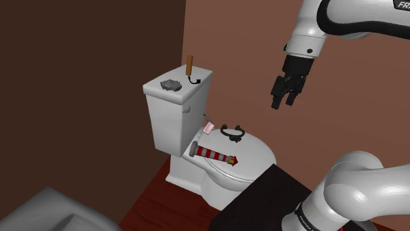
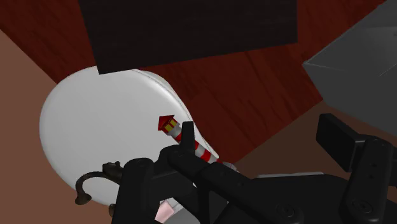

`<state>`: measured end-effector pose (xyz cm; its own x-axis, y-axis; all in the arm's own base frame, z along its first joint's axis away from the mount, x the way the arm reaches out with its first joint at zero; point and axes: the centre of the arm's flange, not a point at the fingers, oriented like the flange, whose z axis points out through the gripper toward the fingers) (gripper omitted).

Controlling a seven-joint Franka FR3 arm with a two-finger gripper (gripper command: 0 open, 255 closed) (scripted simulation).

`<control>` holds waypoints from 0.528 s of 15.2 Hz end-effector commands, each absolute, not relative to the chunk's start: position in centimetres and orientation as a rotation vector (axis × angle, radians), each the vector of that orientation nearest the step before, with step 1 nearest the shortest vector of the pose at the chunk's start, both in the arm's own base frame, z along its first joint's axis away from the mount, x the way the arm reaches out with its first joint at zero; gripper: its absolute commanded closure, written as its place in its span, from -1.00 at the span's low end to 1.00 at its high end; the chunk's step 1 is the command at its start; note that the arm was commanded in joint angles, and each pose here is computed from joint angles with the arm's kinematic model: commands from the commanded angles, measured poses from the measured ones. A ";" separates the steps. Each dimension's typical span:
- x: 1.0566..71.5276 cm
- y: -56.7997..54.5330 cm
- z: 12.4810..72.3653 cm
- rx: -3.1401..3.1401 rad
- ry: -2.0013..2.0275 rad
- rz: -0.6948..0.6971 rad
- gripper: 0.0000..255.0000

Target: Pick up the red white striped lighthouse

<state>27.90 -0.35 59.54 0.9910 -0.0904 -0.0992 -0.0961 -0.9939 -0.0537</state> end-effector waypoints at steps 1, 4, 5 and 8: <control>27.9 -0.4 59.5 -3.076 0.144 0.149 -1.00; 29.2 -1.2 56.0 -3.084 0.064 0.132 -1.00; 29.7 -1.5 54.8 -3.087 0.037 0.126 -1.00; 31.1 -2.3 51.3 -3.092 -0.044 0.109 -1.00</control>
